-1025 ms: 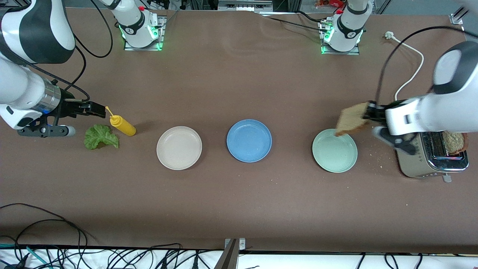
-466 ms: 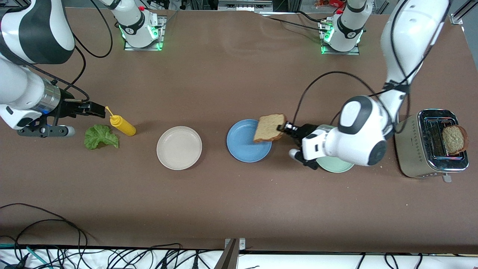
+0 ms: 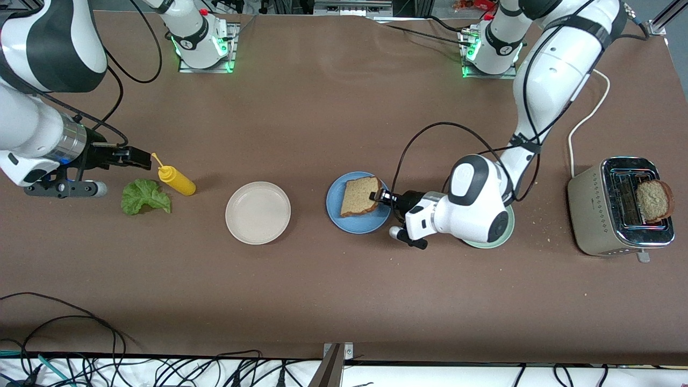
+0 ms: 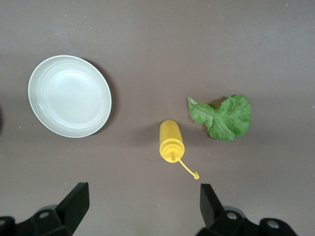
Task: Make sandwich in blue plate with both arms
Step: 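Release the bread and raise the left gripper back toward the toaster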
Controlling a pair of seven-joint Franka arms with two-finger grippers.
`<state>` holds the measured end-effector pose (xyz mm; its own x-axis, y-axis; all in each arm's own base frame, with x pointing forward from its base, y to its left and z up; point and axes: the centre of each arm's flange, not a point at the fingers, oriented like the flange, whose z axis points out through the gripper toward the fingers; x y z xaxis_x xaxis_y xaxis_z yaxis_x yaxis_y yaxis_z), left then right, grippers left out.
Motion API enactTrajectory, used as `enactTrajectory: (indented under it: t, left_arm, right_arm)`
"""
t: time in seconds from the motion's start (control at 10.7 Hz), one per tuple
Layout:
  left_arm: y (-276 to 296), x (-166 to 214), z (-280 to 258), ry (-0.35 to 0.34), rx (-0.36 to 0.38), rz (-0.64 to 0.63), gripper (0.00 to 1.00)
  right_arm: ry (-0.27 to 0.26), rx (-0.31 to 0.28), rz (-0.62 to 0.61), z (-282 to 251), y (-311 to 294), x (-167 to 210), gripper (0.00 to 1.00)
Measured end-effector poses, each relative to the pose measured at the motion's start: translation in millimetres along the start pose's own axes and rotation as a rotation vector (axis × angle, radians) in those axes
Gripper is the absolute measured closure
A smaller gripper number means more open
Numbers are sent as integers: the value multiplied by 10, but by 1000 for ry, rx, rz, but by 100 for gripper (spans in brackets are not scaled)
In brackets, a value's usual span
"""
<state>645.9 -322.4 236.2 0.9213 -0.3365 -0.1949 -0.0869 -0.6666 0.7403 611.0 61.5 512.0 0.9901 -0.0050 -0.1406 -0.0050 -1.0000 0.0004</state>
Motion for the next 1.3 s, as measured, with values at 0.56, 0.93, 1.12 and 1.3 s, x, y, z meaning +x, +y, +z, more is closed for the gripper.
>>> enactTrajectory:
  t: [0.56,0.93,1.12,1.3]
  left_arm:
    - [-429,38,37,8,108,82,54]
    - [-546,54,-325,44,154,102,2]
    - [-374,24,-650,59,230,141,0]
    - [-177,-96,-1186,71,371,145,0]
  right_arm:
    - [-1,0,0,4,2,2,0]
    - [-1,1,8,7,73,10,0]
    - [-18,-18,-10,104,241,63,0]
    - [-46,-45,-41,323,552,179,0]
